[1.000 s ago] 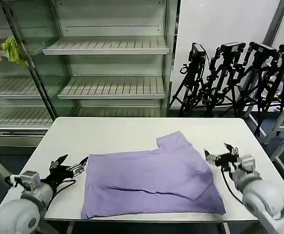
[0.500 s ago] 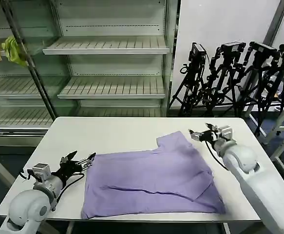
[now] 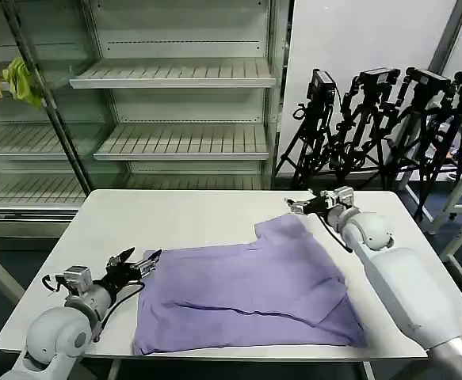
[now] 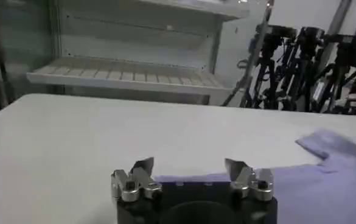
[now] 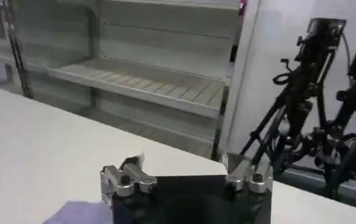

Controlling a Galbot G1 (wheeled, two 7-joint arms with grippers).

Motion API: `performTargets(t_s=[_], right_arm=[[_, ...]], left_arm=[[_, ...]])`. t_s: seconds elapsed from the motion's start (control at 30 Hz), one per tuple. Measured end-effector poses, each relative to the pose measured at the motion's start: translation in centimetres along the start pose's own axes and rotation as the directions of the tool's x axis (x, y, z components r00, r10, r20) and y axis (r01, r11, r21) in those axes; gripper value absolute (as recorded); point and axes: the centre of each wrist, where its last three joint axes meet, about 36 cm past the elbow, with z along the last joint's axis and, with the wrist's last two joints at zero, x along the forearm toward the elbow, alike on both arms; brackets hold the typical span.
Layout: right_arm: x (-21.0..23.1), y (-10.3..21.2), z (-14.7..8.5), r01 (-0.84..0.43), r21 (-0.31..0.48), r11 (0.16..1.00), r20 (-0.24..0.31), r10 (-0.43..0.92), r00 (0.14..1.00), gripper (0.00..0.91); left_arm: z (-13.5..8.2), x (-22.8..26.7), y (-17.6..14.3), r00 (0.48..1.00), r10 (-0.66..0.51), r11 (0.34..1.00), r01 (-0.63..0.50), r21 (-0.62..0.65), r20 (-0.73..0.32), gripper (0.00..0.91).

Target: Fold and organize the clothes.

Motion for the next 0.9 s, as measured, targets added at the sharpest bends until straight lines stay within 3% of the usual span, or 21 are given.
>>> performTargets(t_s=[0.9], right_arm=[[0.1, 0.9, 3.1, 0.024, -0.036, 0.999, -0.005, -0.024, 1.000, 0.907]], left_arm=[[2.1, -4.8, 1.7, 0.997, -0.013, 1.000, 0.012, -0.018, -0.073, 0.836]])
